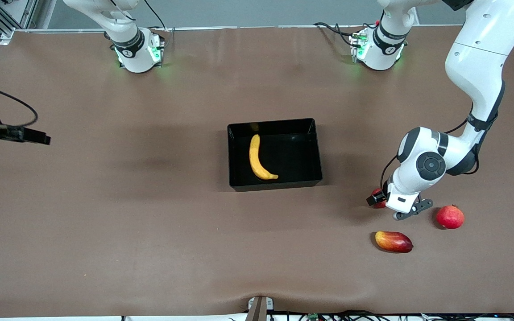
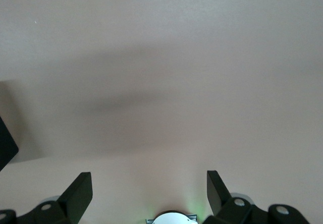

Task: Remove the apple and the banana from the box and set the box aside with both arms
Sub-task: 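Lower the apple beside the plum and open the left gripper, then reach the left gripper into the box and grasp the yellow banana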

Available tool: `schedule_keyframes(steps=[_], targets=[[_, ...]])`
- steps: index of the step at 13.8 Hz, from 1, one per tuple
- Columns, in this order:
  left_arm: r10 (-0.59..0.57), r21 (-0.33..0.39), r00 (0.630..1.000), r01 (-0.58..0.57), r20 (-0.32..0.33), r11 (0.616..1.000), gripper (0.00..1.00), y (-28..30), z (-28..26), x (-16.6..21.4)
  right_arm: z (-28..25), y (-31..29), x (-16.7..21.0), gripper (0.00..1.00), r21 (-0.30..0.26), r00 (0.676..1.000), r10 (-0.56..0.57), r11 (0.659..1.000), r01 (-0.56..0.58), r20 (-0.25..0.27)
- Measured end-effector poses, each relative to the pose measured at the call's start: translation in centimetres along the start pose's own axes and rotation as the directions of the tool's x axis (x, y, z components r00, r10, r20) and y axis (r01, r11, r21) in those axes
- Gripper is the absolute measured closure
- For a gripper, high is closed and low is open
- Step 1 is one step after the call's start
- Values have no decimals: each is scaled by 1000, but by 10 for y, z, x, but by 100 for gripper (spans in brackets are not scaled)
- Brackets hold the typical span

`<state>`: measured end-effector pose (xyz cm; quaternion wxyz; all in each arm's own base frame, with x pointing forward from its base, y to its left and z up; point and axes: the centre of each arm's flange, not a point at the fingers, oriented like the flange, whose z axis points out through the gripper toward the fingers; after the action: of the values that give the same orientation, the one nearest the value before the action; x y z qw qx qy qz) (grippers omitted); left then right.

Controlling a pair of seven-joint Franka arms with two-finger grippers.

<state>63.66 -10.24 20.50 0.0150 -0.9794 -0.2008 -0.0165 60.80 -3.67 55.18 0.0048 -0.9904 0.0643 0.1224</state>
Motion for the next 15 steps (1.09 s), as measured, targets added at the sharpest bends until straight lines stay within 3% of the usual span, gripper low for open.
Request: schedule_keyframes(steps=[6,9,15], targets=[[98,5,995,-98,8,995,0,88,-119,-40,-5,11,-1,0,2,1000,20,1000,-20,-9],[148,-44,989,-147,11,988,0,149,-155,-96,-4,11,1,0,2,1000,20,1000,-20,-6],[202,-69,979,-200,29,977,0,269,-141,-231,-5,19,3,0,15,999,33,999,-32,-22]])
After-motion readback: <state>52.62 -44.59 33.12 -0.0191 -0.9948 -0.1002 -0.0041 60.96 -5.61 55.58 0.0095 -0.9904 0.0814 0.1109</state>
